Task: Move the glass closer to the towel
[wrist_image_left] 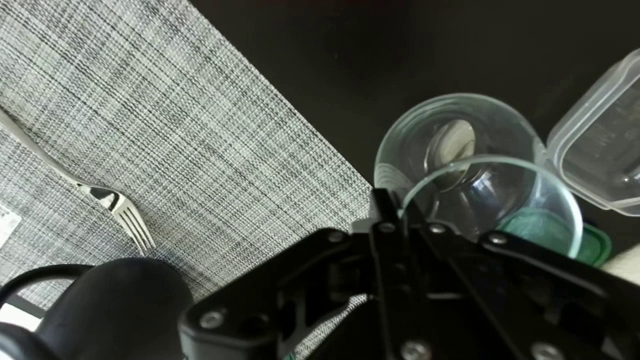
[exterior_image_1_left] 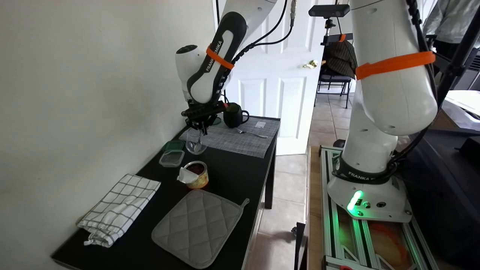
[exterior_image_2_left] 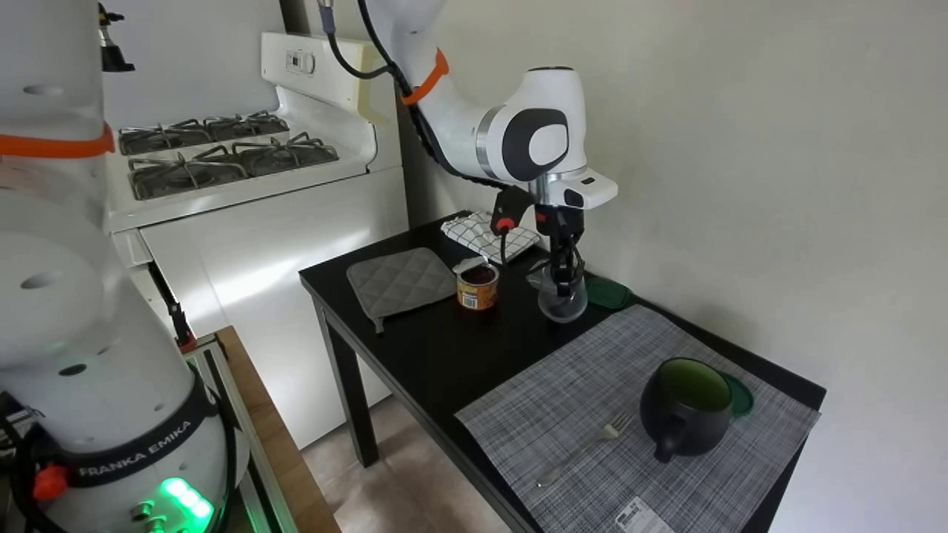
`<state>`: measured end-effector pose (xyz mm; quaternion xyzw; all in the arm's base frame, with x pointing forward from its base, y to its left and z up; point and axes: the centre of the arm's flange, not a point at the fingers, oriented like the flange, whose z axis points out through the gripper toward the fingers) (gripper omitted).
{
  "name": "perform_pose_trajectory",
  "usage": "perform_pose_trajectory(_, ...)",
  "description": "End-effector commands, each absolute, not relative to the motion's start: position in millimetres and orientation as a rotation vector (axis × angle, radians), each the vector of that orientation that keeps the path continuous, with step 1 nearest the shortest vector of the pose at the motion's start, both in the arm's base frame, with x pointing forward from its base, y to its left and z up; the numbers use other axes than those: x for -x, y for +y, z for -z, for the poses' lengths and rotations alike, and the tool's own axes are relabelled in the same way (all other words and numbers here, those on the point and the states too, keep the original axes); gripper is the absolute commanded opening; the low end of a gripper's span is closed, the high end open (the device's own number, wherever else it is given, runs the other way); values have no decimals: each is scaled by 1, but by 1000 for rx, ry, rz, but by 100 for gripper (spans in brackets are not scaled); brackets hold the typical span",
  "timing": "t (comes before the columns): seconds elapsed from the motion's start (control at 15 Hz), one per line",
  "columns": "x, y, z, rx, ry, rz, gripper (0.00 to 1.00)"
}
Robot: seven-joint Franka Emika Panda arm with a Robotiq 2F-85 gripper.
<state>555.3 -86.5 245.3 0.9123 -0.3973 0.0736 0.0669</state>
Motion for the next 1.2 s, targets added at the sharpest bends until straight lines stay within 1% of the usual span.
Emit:
perform_pose_trajectory(0.0, -554, -88, -239, -2762, -1228, -221, 1)
perform_pose_trajectory(0.4, -554, -86, -241, -2731, -1218, -179, 1)
perform_pose_trajectory(0.73, -553, -82, -246, -2704, -1192, -63, 1)
perform_pose_trajectory(1.13, -554, -77, -245, -2689, -1177, -4, 1)
